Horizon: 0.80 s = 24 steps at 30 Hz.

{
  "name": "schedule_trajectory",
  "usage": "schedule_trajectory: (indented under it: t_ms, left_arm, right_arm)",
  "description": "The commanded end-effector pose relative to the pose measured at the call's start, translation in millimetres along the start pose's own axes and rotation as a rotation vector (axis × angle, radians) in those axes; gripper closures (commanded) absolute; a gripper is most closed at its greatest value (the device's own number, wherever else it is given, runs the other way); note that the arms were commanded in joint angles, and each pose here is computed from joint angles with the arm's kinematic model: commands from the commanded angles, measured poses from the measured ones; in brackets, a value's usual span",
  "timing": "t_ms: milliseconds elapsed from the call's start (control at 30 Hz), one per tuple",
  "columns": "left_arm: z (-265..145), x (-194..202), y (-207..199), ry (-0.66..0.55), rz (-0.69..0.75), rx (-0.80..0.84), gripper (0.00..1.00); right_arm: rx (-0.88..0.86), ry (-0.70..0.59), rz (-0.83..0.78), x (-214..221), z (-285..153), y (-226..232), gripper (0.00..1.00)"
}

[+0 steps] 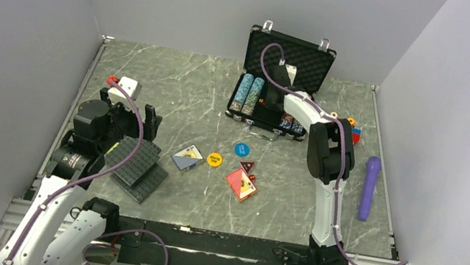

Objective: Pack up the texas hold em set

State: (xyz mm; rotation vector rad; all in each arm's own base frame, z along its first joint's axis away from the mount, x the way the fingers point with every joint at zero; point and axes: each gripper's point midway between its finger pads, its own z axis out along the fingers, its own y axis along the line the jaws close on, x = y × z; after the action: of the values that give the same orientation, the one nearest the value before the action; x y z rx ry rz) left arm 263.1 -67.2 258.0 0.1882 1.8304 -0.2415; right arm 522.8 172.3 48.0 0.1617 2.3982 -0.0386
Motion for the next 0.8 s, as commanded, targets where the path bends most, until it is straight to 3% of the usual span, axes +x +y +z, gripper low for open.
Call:
schedule_trajectory:
  t_ms: [0,600,767]
  left_arm:
    - [1,-9,-3,-0.038,0.002,0.014,0.02]
    - [2,-8,-3,-0.034,0.003,0.013,0.02]
    - [2,-8,-3,-0.034,0.003,0.013,0.02]
  right_arm:
    - [-0.053,-0.034,0.008,-8,4,9,1.0]
    - [-0.09,-0.006,0.008,2,18,19,1.0]
    - [-0.103,0.004,0.013,2,20,20,0.83]
